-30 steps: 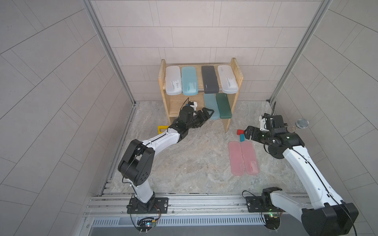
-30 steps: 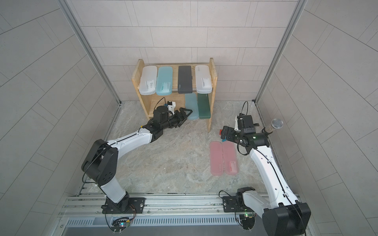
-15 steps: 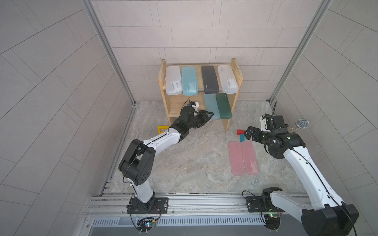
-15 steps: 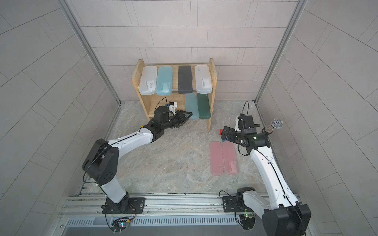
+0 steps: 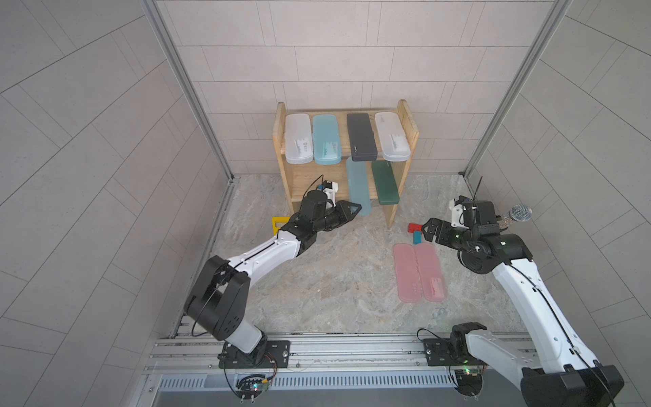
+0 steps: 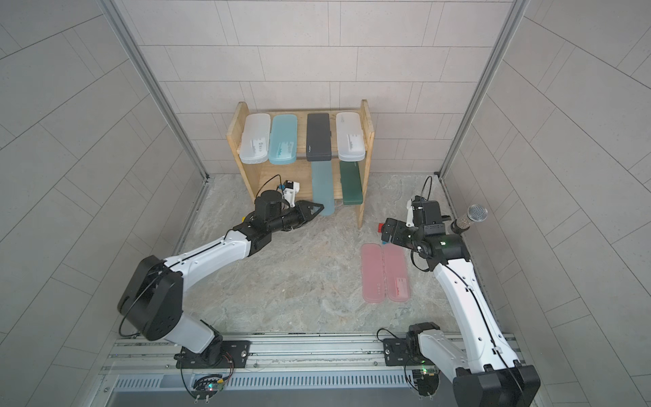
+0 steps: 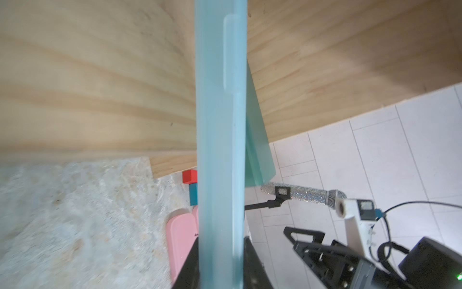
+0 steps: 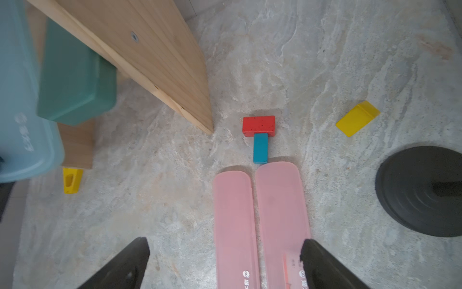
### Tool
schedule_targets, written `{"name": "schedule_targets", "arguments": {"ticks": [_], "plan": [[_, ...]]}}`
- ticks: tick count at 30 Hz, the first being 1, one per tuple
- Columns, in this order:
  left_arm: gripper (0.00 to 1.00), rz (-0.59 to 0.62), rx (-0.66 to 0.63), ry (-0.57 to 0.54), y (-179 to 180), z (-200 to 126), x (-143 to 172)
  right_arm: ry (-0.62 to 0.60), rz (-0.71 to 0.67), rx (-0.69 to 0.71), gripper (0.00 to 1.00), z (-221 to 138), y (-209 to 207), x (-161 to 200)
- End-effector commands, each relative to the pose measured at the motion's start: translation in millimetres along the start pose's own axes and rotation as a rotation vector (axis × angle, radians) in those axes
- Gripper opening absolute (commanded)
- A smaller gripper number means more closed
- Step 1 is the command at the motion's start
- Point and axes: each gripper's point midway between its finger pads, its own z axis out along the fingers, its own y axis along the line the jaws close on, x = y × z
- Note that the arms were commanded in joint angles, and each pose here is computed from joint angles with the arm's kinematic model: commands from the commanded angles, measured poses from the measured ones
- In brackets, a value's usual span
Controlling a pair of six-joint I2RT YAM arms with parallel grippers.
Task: Remove the pencil cases from the shelf
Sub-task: Pick up the pencil case from the shelf.
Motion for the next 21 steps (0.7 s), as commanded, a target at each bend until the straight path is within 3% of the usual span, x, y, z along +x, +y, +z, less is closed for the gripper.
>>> {"name": "schedule_targets", "arguments": {"ticks": [1,4,10,21], "plan": [[0.0,0.219,0.047,0.012,0.5,-29.6,20.2,-0.031,0.024,-0.114,1.0,-4.8,33.2,1.3],[0.0,0.331,0.065,0.005,2.0,-57.8,38.4,-0.06,0.0,-0.18,1.0,-7.1,67.4,3.5],[0.0,0.486,0.036,-0.086,8.2,-105.9,55.6,-0.125,0.077,-0.404,1.0,-6.0,136.3,-3.8],[0.0,0.585,0.027,-0.136,0.4,-133.9,59.5,-0.055,-0.122,-0.536,1.0,17.8,244.5,10.0]]}}
